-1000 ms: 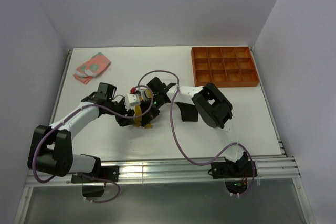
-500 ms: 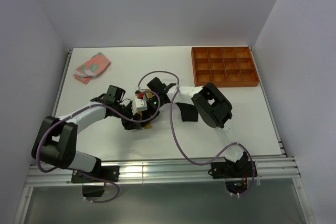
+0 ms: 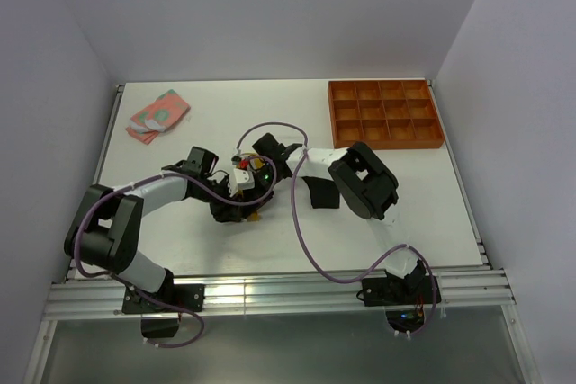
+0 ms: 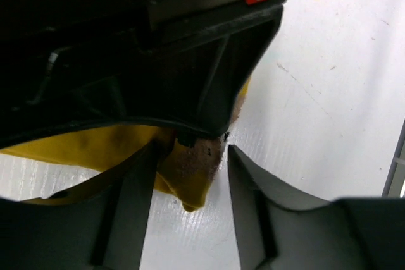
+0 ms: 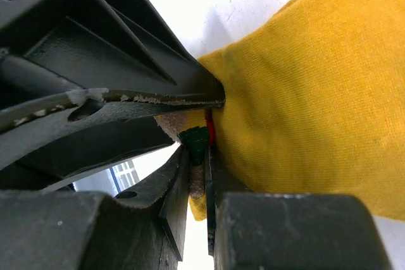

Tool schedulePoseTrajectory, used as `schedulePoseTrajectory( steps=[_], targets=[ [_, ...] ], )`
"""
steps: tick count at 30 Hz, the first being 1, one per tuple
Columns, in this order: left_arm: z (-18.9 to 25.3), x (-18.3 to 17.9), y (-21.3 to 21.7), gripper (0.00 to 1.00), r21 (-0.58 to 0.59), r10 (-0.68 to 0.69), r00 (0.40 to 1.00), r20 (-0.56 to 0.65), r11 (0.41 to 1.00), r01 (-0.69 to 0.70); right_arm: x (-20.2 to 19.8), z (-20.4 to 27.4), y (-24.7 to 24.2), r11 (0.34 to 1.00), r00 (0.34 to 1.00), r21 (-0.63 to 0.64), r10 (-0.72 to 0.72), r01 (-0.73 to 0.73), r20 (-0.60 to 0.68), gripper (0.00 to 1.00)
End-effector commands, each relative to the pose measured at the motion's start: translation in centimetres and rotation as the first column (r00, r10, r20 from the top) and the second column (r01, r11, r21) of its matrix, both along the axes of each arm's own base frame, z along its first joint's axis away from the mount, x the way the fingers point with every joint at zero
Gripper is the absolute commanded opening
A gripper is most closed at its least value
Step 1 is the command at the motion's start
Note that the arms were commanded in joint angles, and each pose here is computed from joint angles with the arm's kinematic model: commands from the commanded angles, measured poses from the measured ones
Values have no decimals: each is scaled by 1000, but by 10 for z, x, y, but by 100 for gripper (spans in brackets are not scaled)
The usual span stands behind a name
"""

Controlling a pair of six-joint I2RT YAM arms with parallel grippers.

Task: Roll the socks
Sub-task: Roll the sock at the center of the board.

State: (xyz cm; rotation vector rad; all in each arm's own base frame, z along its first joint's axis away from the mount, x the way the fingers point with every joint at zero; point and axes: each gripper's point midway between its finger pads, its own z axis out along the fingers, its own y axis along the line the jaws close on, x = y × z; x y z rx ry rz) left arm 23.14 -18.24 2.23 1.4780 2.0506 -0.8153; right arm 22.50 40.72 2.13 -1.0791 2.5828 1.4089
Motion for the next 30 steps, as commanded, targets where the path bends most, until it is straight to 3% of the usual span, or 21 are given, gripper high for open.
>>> schedulePoseTrajectory(
  steps=[1, 5, 12, 15, 19, 22, 26, 30],
  targets=[
    [7, 10, -8, 52, -30, 3, 1000, 8, 1000, -3, -4, -31, -19, 993, 1000, -113, -17, 19, 19, 6],
    [6, 8, -10, 41, -36, 5, 1000, -22, 999, -6, -4, -33, -21, 992, 999, -122, -23, 26, 24, 6],
    [-1, 1, -6, 10, -19, 7, 996, -85, 1000, -9, -1, -33, -22, 991, 998, -121, -54, 59, 43, 6],
    [1, -1, -5, 0, -30, 15, 991, -137, 999, -19, 4, -25, -22, 988, 991, -110, -98, 107, 89, 14],
    [7, 2, -2, 0, -56, 16, 979, -205, 998, -28, 11, -13, -29, 979, 971, -85, -170, 186, 170, 30],
    [8, 3, 3, 1, -70, 24, 962, -273, 997, -45, 14, -3, -37, 966, 946, -63, -231, 251, 228, 37],
    [6, 6, 10, 0, -75, 43, 935, -352, 994, -74, 12, 1, -56, 936, 906, -60, -317, 346, 281, 43],
    [13, 10, 12, 0, -82, 43, 892, -451, 993, -89, 25, 30, -63, 906, 822, 70, -410, 418, 394, 43]
  ],
)
